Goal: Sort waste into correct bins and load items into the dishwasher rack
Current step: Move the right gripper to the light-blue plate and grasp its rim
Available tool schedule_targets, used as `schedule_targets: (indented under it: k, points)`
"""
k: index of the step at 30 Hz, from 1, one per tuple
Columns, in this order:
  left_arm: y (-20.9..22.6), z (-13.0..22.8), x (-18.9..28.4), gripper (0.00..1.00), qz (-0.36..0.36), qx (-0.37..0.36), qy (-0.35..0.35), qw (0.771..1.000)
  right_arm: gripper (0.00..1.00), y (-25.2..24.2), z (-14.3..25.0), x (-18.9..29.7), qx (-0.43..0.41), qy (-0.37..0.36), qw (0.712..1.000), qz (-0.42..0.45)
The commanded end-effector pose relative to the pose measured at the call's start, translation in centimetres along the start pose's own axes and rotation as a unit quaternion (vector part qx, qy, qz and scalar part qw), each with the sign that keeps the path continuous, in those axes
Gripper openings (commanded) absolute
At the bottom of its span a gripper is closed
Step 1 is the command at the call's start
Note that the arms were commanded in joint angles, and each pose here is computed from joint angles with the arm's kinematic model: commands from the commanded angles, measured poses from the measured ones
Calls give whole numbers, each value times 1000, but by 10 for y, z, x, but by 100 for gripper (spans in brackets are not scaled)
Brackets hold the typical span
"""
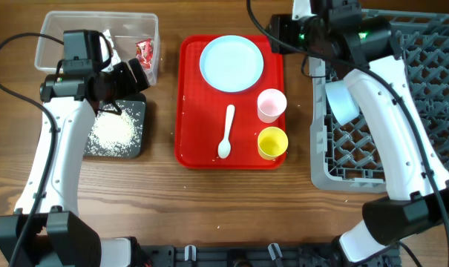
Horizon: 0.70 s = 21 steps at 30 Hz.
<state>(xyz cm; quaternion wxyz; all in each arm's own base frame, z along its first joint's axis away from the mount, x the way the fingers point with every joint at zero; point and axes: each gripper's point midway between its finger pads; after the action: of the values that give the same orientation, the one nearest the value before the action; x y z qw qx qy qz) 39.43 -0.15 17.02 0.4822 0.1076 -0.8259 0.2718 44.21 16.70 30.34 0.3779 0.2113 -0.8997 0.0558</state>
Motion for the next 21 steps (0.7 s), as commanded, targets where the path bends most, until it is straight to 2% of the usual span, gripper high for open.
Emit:
schedule_targets:
  k: [1,3,5,8,13,15,19,21]
  points:
    - [-3,-5,4,100,8,6,-4,1000,58,5,-39,30,52,-61,997,-5]
    - [-3,-5,4,100,8,6,-4,1000,62,8,-50,42,72,-79,994,-4]
    - [-3,-5,4,100,8,6,-4,1000,100,13,-47,39,74,-75,994,-15]
    - [-3,-5,4,100,8,6,-4,1000,100,17,-48,39,44,-78,996,-25]
    - [-3,-5,4,100,8,6,-4,1000,100,26,-67,47,55,-108,991,-48]
    - [-3,-5,4,100,8,6,-4,1000,100,23,-54,25,49,-73,995,-51]
    - [-3,-5,4,100,8,6,-4,1000,100,16,11,-55,24,75,995,-62]
    - [-3,-5,4,100,8,6,-4,1000,100,14,21,-74,18,94,993,-63]
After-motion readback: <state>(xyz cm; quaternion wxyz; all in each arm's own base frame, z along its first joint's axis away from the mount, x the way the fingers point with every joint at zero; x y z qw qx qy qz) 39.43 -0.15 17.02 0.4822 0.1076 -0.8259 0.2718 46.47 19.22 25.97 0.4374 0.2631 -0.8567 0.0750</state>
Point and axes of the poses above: each gripper's point midway between its finger pads, its own x axis back along the fingers, its own y axis along the line the jaws close on, z = x × y, and after that the axes turned 11 degrees about x, right-handed
